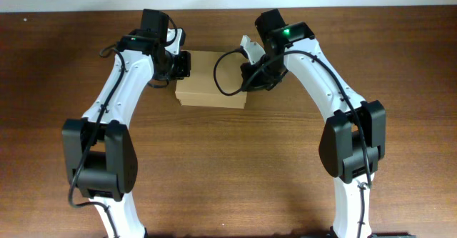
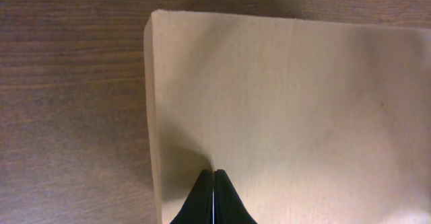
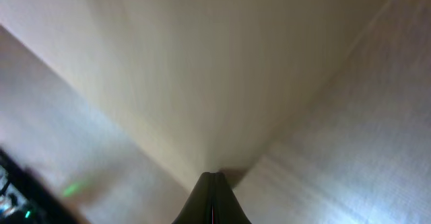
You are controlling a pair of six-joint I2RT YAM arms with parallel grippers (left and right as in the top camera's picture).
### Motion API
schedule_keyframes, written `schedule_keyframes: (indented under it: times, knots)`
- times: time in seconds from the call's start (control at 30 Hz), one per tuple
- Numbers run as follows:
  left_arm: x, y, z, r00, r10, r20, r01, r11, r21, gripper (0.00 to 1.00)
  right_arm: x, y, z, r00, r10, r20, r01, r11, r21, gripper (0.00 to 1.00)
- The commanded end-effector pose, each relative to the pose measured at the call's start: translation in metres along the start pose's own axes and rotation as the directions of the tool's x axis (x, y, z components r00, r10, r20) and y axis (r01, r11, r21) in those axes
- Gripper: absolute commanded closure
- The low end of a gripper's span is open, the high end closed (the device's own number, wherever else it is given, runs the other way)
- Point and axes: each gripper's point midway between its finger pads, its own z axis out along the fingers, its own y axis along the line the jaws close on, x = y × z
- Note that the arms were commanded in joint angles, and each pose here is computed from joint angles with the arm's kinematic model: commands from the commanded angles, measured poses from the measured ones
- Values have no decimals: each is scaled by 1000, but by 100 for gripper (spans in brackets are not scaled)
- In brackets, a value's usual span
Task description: Pack container
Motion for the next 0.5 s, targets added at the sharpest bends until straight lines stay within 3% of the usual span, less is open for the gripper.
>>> schedule_keyframes:
  times: [0.0,0.23,0.47]
  knots:
    - [-12,-4,-38,996,22,92,-19,999,-27,98,0,13,-16,1000,-22,0,22,1000,19,96]
    - [-24,-23,-140,955,68,290,-51,997,-63,98,-2,45,-102,983,-102,154,88,992,91,96]
    - [15,-38,-217,935,79,346,-64,996,-55,98,36,74,-193,938,-177,298,122,974,193,96]
